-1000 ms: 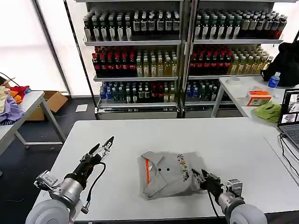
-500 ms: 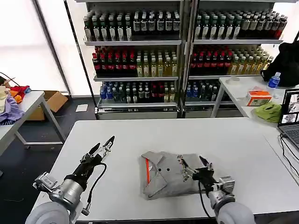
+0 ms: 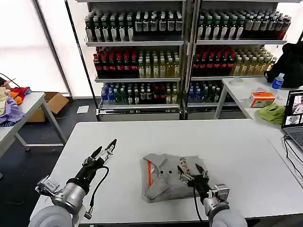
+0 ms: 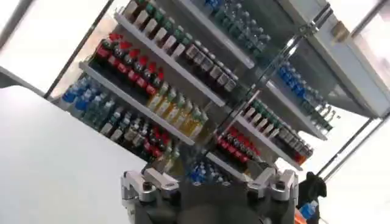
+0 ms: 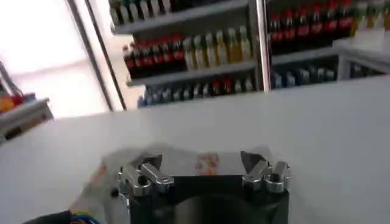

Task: Fold and organize the clothes.

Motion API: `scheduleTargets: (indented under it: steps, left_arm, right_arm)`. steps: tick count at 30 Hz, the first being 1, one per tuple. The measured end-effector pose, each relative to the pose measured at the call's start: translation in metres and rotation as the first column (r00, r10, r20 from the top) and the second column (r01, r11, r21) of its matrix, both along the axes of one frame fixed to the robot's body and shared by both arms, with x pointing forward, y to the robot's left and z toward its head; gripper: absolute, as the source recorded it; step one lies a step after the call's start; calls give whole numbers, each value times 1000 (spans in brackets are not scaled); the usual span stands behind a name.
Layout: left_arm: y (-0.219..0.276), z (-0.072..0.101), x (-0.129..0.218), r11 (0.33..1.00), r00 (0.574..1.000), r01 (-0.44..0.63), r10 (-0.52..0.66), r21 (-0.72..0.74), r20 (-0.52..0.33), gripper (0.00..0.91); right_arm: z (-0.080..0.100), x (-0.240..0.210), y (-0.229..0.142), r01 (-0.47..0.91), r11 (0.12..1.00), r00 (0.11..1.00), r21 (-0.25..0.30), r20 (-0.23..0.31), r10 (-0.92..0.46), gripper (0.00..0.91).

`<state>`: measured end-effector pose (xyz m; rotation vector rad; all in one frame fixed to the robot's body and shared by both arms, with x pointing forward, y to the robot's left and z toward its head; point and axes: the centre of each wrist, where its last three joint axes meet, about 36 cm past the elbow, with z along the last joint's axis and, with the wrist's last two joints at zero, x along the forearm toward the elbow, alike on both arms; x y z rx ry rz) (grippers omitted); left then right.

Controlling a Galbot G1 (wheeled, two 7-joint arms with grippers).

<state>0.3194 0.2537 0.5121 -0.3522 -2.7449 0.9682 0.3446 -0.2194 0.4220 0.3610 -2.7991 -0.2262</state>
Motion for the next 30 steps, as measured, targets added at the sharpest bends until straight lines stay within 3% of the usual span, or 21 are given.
scheduleTargets:
  steps: [5,10,21,30]
  left_arm:
    - [-1,-4,-2,1000,1000,-3,3,2,1,907]
    - [1,-9,-6,999,1000,-7,7,38,20,907]
    - [10,-30,-19,971,995,-33,11,238,96,907]
    - [7,-48,-28,933,993,-46,3,357,120,907]
  right_arm:
    - [33,2,-15,18,1000,987,-5,158,-17,907]
    - [42,-2,-41,63,998,966,-27,252,-55,907]
    - [16,-19,-106,161,982,944,-102,306,-124,907]
    - [3,-32,-126,181,976,940,-118,311,-136,907]
